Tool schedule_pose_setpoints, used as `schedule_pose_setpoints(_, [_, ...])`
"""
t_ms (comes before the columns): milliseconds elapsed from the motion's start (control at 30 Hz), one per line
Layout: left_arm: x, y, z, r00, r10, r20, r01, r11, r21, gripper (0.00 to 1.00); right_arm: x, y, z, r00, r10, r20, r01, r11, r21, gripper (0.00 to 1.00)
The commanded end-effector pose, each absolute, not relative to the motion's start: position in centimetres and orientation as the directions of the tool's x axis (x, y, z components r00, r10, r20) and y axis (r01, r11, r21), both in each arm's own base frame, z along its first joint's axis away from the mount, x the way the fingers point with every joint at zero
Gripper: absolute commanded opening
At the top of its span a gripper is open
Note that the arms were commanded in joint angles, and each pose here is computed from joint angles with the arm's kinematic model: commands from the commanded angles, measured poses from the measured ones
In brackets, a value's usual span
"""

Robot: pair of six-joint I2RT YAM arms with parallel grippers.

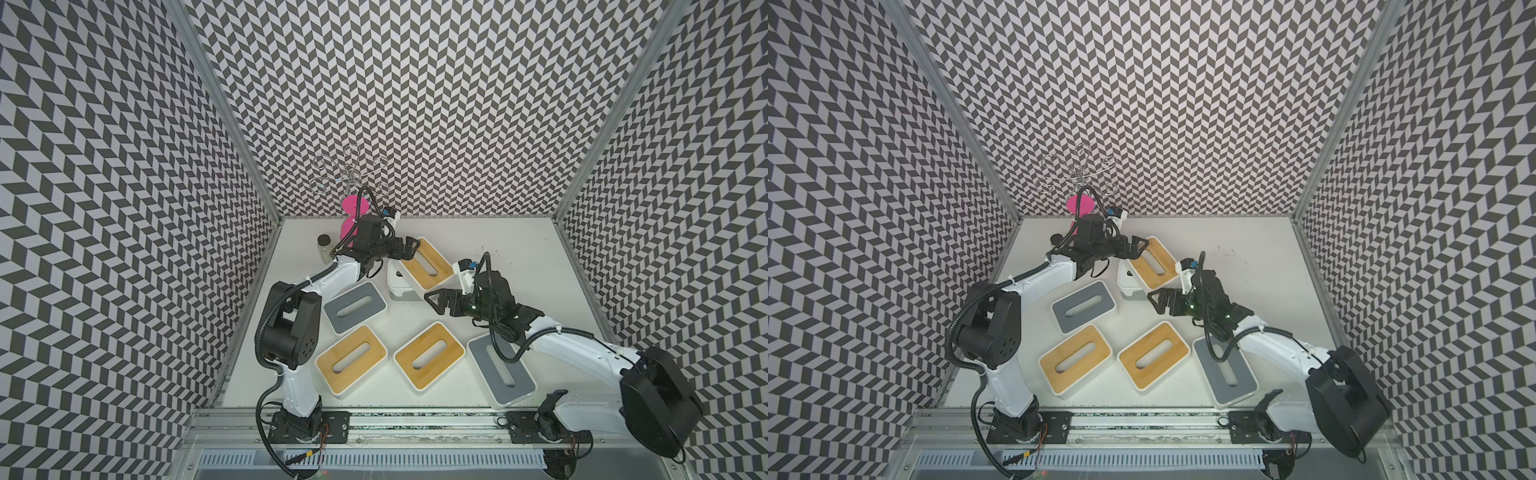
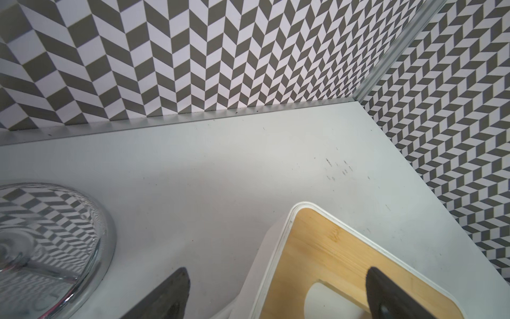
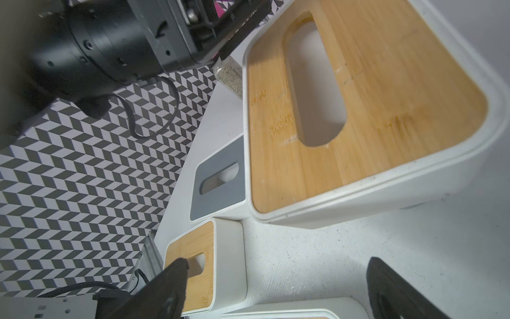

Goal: Stack the tissue boxes
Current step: Place the tissue box at the tissue box.

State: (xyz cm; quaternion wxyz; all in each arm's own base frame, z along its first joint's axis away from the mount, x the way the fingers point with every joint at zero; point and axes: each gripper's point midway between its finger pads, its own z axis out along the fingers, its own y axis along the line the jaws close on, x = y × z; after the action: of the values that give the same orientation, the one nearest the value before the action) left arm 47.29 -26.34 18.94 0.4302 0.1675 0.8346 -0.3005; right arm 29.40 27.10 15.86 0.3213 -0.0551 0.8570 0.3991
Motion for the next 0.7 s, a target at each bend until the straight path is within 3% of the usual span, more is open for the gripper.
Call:
schedule_pose_setpoints(0, [46.3,-27.3,19.2,-0.574,0.060,-0.816,0.587,0.726,-0.360,0.99,30.5,28.2,17.9,-0.768,0.196,-0.610,-0.381,0.626,0.680,0.99])
schedule_pose_setpoints(667, [43.1,-27.4,19.8,-0.583,0.060,-0.811,0.596,0.710,-0.376,1.00,33.7,27.2,18.6,-0.772,0.222,-0.596,-0.332,0.658,0.676,0.99])
